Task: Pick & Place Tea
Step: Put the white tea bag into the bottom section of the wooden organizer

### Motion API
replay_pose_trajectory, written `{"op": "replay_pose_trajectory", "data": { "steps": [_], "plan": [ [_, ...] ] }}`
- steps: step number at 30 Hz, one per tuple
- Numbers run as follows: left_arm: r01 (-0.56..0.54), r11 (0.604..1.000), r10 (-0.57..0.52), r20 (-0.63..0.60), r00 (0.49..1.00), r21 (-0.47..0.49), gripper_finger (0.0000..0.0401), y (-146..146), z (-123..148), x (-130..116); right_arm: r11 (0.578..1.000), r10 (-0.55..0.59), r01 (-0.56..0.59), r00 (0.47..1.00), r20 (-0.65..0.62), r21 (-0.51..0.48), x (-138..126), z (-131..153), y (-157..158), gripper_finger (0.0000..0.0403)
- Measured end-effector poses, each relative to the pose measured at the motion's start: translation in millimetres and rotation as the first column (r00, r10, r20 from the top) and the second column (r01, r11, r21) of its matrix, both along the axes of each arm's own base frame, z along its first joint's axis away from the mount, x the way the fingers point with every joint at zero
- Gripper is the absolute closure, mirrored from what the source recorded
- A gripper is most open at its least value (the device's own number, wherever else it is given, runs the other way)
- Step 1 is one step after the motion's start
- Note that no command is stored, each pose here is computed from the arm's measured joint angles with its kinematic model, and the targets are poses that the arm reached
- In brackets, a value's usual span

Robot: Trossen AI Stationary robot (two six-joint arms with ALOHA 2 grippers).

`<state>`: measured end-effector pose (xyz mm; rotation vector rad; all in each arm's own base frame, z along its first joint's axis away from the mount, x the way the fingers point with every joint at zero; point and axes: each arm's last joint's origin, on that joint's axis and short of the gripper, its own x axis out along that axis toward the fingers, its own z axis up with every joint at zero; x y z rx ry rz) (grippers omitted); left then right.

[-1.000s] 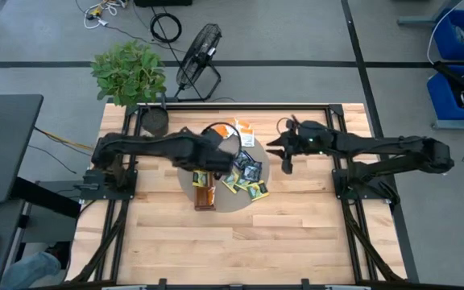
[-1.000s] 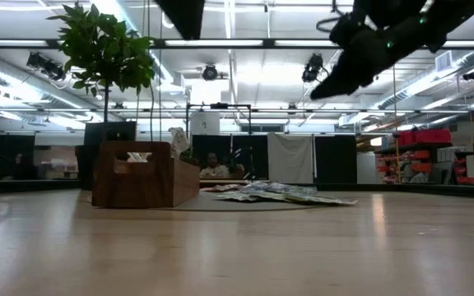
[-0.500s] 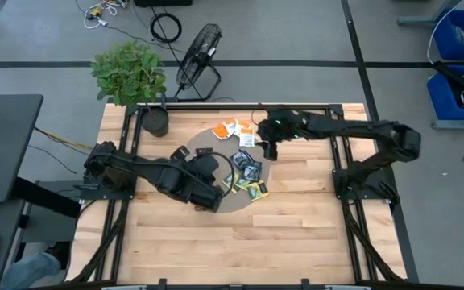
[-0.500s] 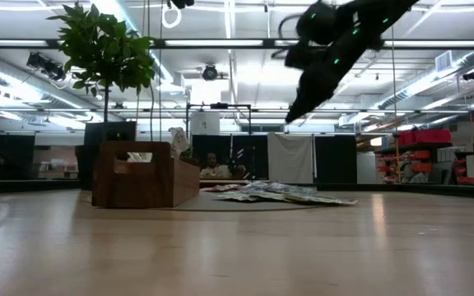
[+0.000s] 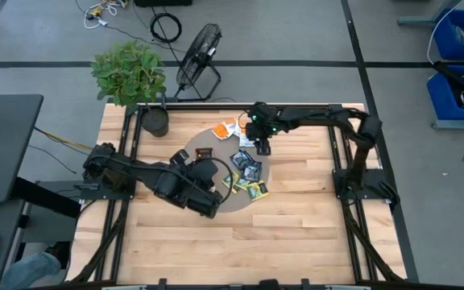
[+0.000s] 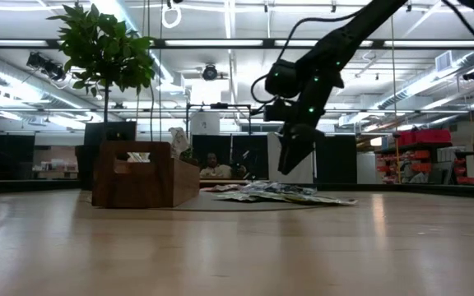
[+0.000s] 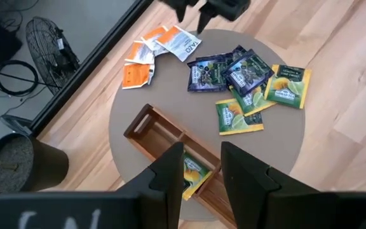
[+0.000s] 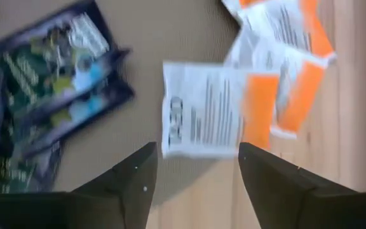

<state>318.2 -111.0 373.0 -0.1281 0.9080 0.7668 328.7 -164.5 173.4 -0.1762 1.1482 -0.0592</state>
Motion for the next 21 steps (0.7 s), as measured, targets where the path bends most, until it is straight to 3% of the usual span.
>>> {"op": "replay_pose_trajectory", "data": {
  "steps": [10, 21],
  "plan": [
    [0.0, 1.0, 0.0, 0.0, 1.0, 0.002, 0.0291, -0.1, 0.0, 0.0, 1.0, 0.008, -0.008, 1.0, 0.002, 0.0, 28.3, -11.1, -18.2, 0.0169],
    [-0.001, 1.0, 0.001, 0.003, 1.0, 0.008, 0.0291, 0.0, 0.1, 0.1, 0.999, -0.014, 0.016, 0.999, -0.051, 0.032, 31.6, -37.4, -25.5, 0.0178]
  ]
}}
